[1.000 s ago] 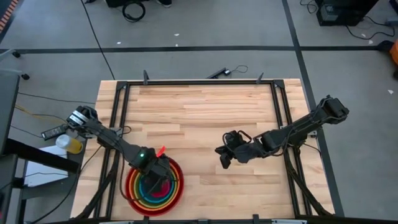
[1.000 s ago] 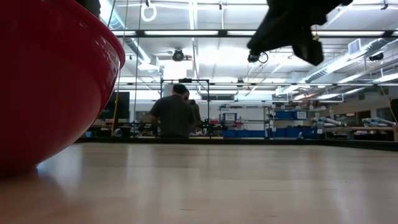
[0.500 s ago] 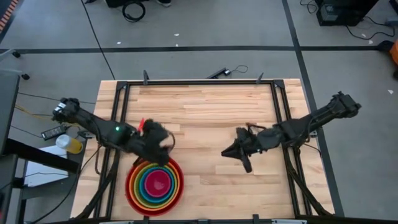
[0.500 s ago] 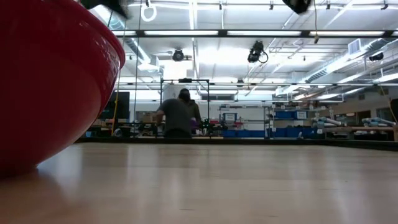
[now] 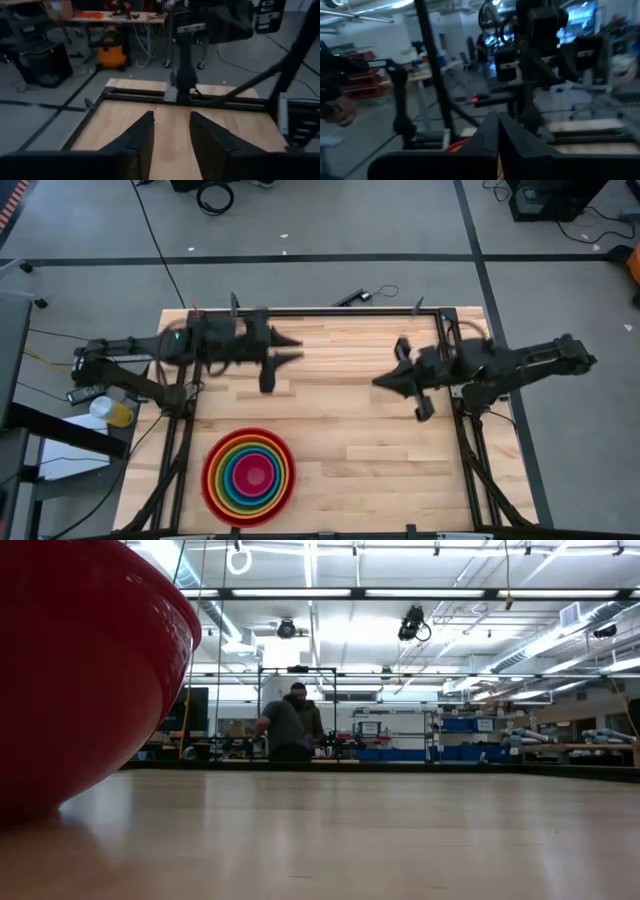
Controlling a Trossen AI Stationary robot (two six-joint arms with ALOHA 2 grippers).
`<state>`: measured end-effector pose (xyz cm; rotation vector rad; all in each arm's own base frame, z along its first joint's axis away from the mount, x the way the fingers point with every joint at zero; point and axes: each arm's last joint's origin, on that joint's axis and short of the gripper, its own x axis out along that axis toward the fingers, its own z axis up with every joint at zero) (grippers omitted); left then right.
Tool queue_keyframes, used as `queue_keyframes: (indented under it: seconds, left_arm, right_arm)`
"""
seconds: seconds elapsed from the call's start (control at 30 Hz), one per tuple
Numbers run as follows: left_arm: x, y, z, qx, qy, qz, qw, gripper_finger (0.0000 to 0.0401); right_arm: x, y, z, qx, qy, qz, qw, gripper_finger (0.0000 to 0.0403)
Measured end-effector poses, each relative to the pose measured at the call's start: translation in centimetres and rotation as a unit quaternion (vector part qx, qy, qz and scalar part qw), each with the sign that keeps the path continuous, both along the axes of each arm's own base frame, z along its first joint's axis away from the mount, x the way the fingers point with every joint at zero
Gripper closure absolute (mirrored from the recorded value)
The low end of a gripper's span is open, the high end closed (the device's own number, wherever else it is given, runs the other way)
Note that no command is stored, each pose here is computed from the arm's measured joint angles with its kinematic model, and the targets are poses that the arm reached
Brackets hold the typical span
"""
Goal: Nest bowls inside each other
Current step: Return to Home Position
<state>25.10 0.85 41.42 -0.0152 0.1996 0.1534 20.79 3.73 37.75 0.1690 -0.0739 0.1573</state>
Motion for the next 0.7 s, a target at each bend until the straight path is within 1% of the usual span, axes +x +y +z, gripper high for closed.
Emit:
queue_keyframes:
  seconds: [0.07, 0.13, 0.23, 0.33, 0.43, 0.5, 0.6, 0.7]
  left_arm:
    - [-0.4, 2.0, 0.1, -0.001, 0.003, -0.011, 1.0, 0.0291]
    - [-0.7, 3.6, 0.0, -0.008, 0.002, -0.036, 0.999, 0.0307]
    - [-1.0, 4.9, 0.1, -0.01, -0.002, -0.068, 0.998, 0.0331]
    - [-1.0, 5.3, -0.3, 0.001, -0.002, -0.069, 0.998, 0.0358]
    - [-0.9, 5.6, -1.7, 0.004, -0.004, -0.068, 0.998, 0.0383]
    - [-0.8, 5.7, -2.8, -0.004, -0.015, -0.066, 0.998, 0.0394]
    - [-0.9, 5.7, -4.7, -0.033, -0.027, -0.058, 0.997, 0.0397]
    - [-1.7, 5.5, -5.2, -0.055, -0.049, -0.052, 0.996, 0.0394]
  right_arm:
    - [-1.2, -0.7, 0.5, -0.016, -0.005, -0.013, 1.0, 0.0395]
    - [-2.5, -1.0, 0.7, -0.032, 0.002, -0.013, 0.999, 0.0398]
    - [-4.1, -1.1, 0.6, -0.049, 0.022, 0.0, 0.999, 0.0398]
    - [-5.1, -0.9, -0.3, -0.051, 0.035, 0.004, 0.998, 0.0399]
    - [-5.6, -0.9, -1.4, -0.044, 0.042, -0.013, 0.998, 0.0399]
    - [-5.7, -1.0, -2.2, -0.033, 0.045, -0.026, 0.998, 0.0399]
    - [-5.5, -1.2, -3.4, -0.024, 0.056, -0.053, 0.997, 0.0396]
    - [-5.3, -1.5, -4.5, -0.011, 0.073, -0.08, 0.994, 0.0393]
